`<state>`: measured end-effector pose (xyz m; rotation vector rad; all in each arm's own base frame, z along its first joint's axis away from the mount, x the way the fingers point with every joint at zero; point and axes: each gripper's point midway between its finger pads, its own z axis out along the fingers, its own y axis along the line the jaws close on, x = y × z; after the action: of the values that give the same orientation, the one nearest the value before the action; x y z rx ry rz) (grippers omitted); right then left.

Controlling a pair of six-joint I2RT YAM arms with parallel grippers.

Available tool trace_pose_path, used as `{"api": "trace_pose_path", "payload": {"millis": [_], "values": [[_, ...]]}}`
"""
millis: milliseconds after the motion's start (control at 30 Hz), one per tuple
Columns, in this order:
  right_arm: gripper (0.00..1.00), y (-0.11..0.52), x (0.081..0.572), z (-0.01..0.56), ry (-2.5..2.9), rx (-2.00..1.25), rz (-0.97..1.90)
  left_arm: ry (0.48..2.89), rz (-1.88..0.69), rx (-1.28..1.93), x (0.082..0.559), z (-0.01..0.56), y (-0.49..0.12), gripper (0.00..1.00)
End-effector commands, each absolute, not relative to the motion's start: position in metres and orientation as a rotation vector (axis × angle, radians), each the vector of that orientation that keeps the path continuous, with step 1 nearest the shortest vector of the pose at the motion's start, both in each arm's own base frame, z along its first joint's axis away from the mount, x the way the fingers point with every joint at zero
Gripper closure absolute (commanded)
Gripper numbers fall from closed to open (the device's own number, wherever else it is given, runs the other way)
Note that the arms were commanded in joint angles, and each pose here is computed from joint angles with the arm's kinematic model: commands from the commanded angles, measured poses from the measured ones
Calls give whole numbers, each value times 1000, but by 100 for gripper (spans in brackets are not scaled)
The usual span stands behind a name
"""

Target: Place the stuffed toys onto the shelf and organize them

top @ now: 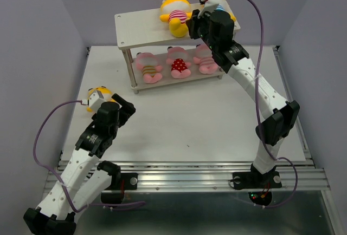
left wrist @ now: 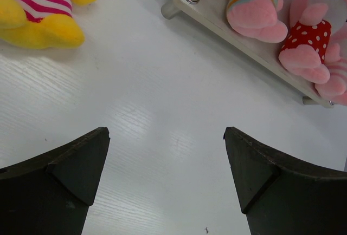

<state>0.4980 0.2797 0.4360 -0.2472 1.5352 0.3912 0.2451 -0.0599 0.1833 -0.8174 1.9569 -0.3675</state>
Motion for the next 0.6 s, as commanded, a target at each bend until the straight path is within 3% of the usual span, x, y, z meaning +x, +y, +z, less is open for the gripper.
{"api": "trace_pose_path", "payload": {"millis": [0,300,467,567], "values": [[82,269,499,472,1440,-221,373,1925,-342,-815,249,188,-54,1],[76,266,503,470,1441,-242,375,1924,-348,-811,249,189,-56,1],[62,271,502,470,1440,-263,395,1926,-349,-810,249,190,-56,1],[60,271,502,469,1442,-264,397,1927,-343,-815,250,188,-55,1]]}}
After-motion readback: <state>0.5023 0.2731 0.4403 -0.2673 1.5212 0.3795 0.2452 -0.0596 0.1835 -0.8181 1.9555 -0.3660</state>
